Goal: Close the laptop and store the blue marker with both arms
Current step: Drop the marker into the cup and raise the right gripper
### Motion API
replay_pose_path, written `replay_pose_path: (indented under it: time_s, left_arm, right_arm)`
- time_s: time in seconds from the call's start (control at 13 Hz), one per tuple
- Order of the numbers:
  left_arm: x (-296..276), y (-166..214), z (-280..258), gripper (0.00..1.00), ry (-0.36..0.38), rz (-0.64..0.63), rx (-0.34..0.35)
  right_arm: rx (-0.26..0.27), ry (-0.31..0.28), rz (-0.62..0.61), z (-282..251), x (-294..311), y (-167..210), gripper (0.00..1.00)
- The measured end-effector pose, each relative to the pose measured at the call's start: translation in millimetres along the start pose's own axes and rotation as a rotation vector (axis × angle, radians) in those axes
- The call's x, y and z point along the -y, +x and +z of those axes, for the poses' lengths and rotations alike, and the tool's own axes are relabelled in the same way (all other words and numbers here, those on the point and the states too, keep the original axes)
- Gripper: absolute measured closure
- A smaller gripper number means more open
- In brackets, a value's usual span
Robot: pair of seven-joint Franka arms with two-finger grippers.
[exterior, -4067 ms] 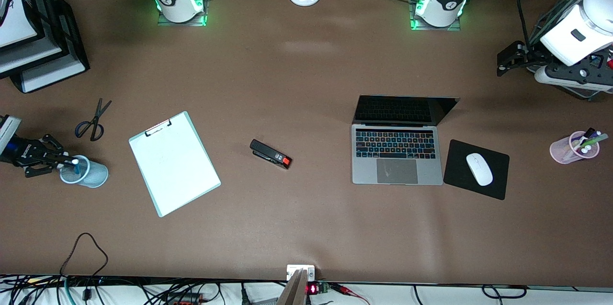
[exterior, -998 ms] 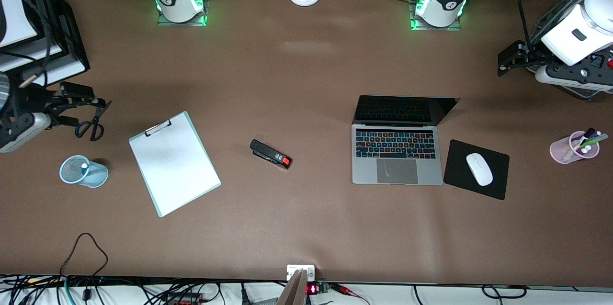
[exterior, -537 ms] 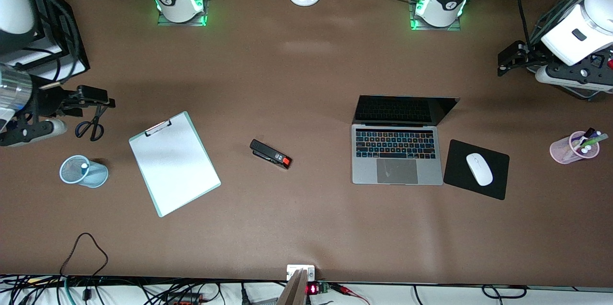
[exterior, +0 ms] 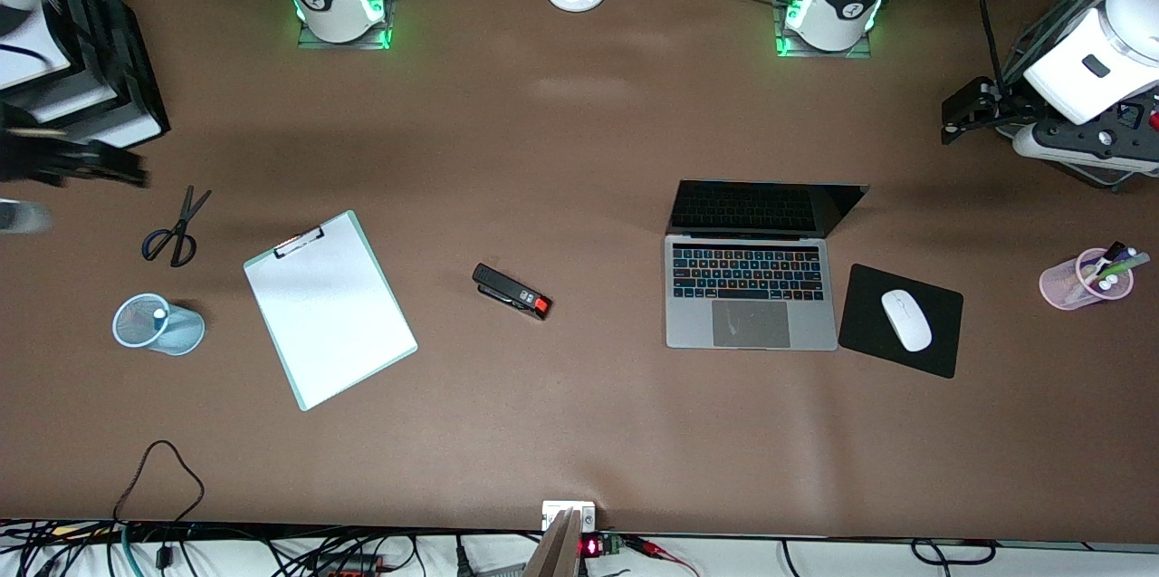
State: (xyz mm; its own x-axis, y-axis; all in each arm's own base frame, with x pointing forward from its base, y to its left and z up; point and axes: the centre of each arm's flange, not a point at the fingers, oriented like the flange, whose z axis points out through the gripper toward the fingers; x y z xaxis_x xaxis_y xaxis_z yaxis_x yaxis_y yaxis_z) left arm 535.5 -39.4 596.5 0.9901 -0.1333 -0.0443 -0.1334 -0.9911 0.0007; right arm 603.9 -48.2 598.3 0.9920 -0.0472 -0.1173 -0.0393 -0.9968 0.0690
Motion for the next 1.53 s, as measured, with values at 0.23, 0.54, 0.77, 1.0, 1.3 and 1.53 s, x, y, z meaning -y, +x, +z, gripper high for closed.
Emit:
replay_pose_path:
  time_s: [0.23, 0.54, 0.77, 1.0, 1.3, 1.53]
  left_arm:
    - [0.4, 0.0, 0.0, 0.00, 0.000, -0.001, 0.000]
    - [0.5, 0.0, 0.0, 0.00, 0.000, -0.001, 0.000]
    - [0.5, 0.0, 0.0, 0.00, 0.000, -0.001, 0.000]
    - [0.6, 0.0, 0.0, 0.00, 0.000, -0.001, 0.000]
    - [0.6, 0.0, 0.0, 0.00, 0.000, -0.001, 0.000]
    - [0.6, -0.5, 0.4, 0.00, 0.000, -0.001, 0.005]
  right_arm:
    - [-0.010, 0.002, 0.044, -12.1, -25.8, -12.0, 0.00]
    - [-0.018, 0.014, 0.027, -3.7, -17.7, -19.7, 0.00]
    - [-0.027, 0.022, 0.027, -6.9, -19.2, -33.1, 0.00]
    - [-0.042, 0.029, 0.023, -15.0, -18.4, -47.4, 0.00]
    - [-0.056, 0.029, 0.017, -15.2, -15.6, -48.2, 0.00]
    - [-0.056, 0.028, 0.008, -15.0, -10.5, -47.6, 0.00]
